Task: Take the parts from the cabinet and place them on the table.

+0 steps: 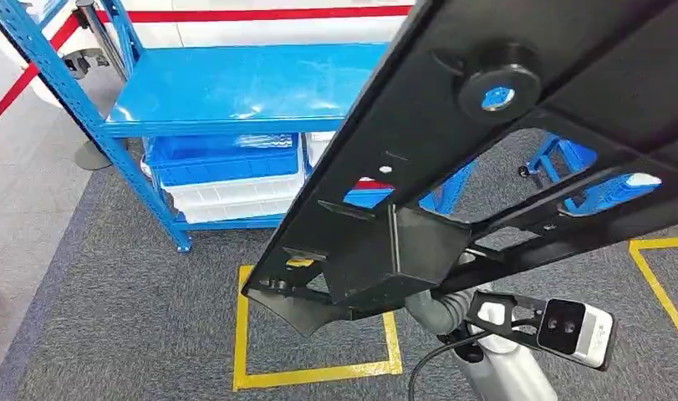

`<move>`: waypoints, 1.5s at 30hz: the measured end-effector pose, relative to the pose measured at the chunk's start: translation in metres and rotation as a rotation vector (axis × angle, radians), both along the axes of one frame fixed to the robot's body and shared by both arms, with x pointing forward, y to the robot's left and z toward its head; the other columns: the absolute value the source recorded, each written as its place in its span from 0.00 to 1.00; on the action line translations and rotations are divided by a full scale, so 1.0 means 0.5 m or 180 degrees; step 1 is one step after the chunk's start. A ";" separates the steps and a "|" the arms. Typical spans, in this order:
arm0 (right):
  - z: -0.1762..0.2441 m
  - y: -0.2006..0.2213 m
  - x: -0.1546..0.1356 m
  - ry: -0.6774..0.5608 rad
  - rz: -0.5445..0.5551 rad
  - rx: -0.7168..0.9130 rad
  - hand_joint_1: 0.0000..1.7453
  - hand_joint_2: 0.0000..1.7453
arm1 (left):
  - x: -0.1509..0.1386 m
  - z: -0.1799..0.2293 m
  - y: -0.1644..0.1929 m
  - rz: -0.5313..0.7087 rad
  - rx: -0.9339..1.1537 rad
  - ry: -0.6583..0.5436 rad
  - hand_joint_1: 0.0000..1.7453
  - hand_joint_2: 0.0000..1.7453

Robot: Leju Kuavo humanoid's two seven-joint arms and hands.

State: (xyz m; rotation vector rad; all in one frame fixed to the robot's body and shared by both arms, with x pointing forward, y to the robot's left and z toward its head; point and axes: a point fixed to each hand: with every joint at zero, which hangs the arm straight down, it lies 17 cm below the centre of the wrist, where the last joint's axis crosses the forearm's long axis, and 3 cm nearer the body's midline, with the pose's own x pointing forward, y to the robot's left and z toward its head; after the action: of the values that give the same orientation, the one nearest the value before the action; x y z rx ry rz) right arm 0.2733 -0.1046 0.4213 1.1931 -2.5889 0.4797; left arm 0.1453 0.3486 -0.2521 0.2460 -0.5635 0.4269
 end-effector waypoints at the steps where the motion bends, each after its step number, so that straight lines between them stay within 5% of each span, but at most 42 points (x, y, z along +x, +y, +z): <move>1: 0.000 -0.002 0.003 0.0014 0.0005 0.0010 1.00 1.00 | 0.001 0.000 -0.002 -0.0001 -0.0007 -0.0004 0.00 0.00; 30: -0.017 -0.003 -0.011 0.0007 0.0026 -0.0107 1.00 1.00 | 0.004 0.001 0.021 -0.0049 0.0054 0.0028 0.00 0.00; 45: 0.015 -0.032 -0.092 -0.0361 -0.0487 -0.0010 1.00 1.00 | -0.042 -0.018 0.056 -0.0363 0.0271 0.0531 0.00 0.00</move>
State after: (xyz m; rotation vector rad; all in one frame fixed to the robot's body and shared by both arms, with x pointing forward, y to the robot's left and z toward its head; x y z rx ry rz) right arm 0.2271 -0.1207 0.4287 0.9835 -2.7472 0.5329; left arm 0.1243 0.3768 -0.2610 0.3262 -0.4299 0.2691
